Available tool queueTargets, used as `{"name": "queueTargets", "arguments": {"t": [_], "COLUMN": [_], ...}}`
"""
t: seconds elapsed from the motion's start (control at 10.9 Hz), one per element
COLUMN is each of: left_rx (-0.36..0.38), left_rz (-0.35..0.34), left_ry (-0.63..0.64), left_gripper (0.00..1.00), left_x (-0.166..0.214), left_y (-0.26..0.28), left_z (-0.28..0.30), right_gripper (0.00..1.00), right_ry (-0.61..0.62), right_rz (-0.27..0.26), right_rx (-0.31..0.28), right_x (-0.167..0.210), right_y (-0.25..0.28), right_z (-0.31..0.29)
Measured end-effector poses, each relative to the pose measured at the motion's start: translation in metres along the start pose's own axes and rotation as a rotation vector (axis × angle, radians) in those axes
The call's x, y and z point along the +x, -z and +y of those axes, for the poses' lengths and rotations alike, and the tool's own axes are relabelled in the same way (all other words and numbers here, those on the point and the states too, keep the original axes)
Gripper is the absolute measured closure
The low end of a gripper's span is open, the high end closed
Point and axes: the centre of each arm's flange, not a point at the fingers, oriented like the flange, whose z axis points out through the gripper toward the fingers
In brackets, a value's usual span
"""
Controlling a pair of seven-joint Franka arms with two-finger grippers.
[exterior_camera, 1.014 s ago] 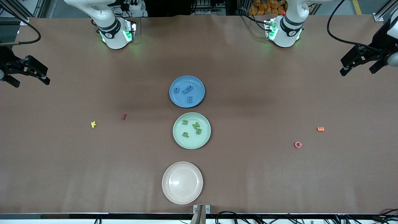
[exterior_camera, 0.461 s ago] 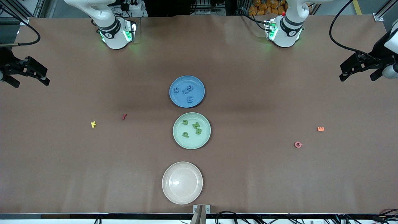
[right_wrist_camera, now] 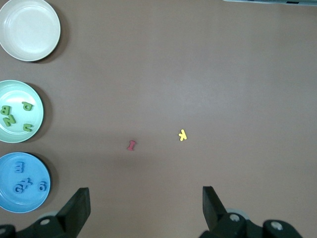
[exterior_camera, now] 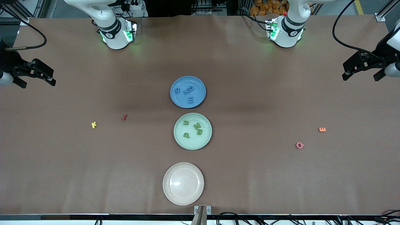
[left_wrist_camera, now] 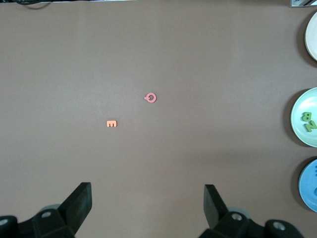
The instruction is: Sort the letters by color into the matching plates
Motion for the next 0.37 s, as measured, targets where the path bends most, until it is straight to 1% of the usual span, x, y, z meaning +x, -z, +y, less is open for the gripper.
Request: {"name": "queueTargets", "arguments": {"t": [0.37], "left_rx": [0.000], "left_rz": [0.000], "left_ry": [-0.001], "left_gripper": [0.00], "left_x": [0.0000], "left_y": [0.0003], "left_z": [0.0000], "right_gripper": [0.00], "right_ry": [0.003], "right_rz": [-0.004], "right_rx": [0.000], "right_x": [-0.0003], "right_y": [-0.0009], "right_z": [-0.0019]}}
